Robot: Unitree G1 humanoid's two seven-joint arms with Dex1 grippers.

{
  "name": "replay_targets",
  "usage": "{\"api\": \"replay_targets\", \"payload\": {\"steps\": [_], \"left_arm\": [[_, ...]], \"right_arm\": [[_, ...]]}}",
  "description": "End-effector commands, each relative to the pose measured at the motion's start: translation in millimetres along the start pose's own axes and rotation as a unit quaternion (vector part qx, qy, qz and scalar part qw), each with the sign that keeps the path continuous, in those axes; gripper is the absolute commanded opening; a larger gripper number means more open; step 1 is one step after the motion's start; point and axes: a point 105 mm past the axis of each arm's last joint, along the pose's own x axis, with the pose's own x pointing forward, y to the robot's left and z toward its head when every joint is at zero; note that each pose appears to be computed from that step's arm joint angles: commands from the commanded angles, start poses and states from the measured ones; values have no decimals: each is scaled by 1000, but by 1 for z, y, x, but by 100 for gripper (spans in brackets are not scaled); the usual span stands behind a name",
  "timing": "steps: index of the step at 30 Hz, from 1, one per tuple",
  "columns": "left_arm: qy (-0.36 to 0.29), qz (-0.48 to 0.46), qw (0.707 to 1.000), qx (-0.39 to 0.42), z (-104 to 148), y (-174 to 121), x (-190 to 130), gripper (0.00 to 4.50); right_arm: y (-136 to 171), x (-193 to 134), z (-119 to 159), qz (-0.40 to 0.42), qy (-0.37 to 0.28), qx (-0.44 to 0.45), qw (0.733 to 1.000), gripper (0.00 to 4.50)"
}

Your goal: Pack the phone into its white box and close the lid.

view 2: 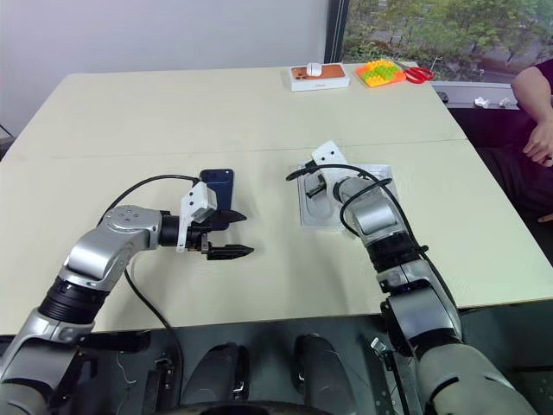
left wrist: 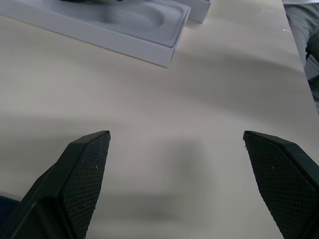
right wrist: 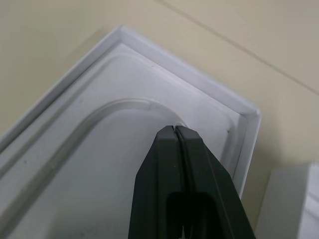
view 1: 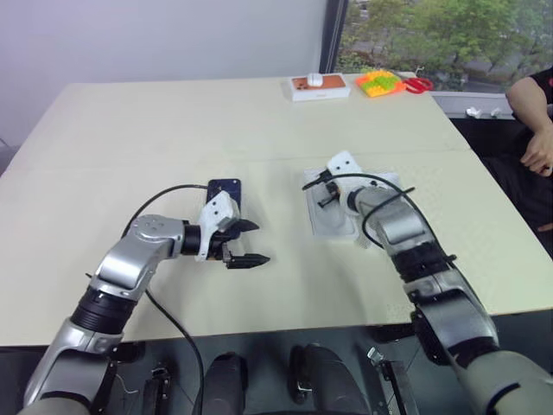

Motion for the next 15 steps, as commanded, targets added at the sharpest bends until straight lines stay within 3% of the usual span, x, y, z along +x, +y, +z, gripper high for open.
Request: {"api": "replay_targets", "payload": {"steps": [1,8,15], "left_arm": [[-11,-1,1000,11,8,-4,-1,450],[-12,3,1000,6,7,-5,-2,450],[-14,26,1000,1,7,3,-10,450]], "right_arm": [[-14,4,1,-33,-6,10,999,6],[-8,2,1,-11,-22,10,1000,6],[11,-49,12,69,-45,-4,997,6]]}}
